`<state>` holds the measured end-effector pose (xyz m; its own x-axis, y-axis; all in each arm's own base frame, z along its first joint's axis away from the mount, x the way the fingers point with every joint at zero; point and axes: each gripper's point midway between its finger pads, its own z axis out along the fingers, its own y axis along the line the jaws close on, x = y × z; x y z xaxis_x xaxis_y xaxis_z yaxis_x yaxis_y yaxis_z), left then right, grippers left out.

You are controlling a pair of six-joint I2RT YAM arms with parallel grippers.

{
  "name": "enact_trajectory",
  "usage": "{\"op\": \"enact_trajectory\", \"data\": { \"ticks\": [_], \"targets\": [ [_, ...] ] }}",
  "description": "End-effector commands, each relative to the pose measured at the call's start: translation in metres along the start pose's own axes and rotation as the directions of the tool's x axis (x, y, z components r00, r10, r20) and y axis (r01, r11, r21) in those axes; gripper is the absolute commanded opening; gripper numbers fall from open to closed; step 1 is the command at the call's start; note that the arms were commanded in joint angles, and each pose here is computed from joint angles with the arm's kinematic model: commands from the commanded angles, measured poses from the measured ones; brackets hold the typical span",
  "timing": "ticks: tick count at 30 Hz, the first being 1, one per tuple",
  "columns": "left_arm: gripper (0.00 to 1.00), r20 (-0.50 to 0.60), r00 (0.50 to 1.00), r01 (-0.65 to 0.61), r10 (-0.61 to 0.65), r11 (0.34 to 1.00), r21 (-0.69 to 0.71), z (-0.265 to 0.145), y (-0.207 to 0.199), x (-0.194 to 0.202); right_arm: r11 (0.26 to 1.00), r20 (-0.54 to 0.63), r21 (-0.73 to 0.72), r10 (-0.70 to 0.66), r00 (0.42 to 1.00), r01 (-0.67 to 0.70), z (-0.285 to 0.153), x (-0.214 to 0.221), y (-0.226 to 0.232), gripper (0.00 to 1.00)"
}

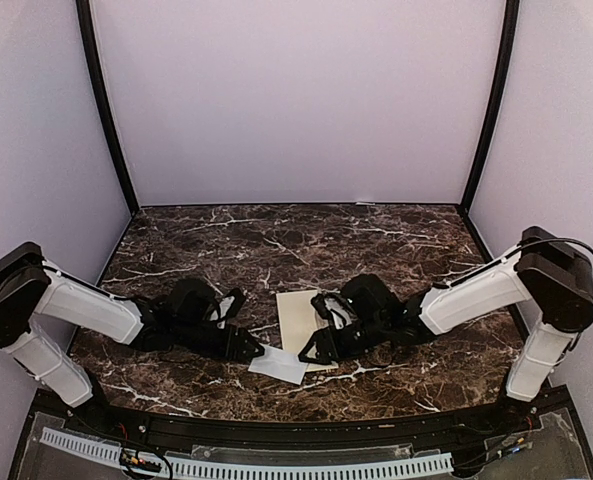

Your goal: Place the letter into the envelope and seal it

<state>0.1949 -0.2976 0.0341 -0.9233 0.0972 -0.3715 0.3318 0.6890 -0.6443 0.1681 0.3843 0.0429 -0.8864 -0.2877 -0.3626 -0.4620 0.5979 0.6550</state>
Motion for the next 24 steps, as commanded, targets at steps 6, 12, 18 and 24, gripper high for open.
{"op": "enact_trajectory", "data": {
  "ticks": [6,12,18,24],
  "targets": [
    [0.42,-0.023,1.0,-0.004,0.005,1.0,0.018,0.005,-0.002,0.002,0.998,0.018,-0.062,0.009,1.0,-0.008,0.013,-0.008,0.013,0.49],
    [0.39,-0.027,1.0,-0.003,0.004,1.0,0.027,0.005,-0.002,0.004,0.996,0.014,-0.09,0.02,1.0,-0.018,0.019,-0.008,0.015,0.39],
    [0.35,-0.035,0.999,0.0,0.001,0.999,0.032,0.006,-0.001,0.007,0.993,0.014,-0.118,0.029,0.999,-0.027,0.023,-0.01,0.019,0.23],
    [0.34,-0.03,1.0,-0.002,0.003,0.999,0.033,0.006,-0.001,0.007,0.988,0.018,-0.152,0.03,0.999,-0.027,0.024,-0.012,0.024,0.06]
  ]
}}
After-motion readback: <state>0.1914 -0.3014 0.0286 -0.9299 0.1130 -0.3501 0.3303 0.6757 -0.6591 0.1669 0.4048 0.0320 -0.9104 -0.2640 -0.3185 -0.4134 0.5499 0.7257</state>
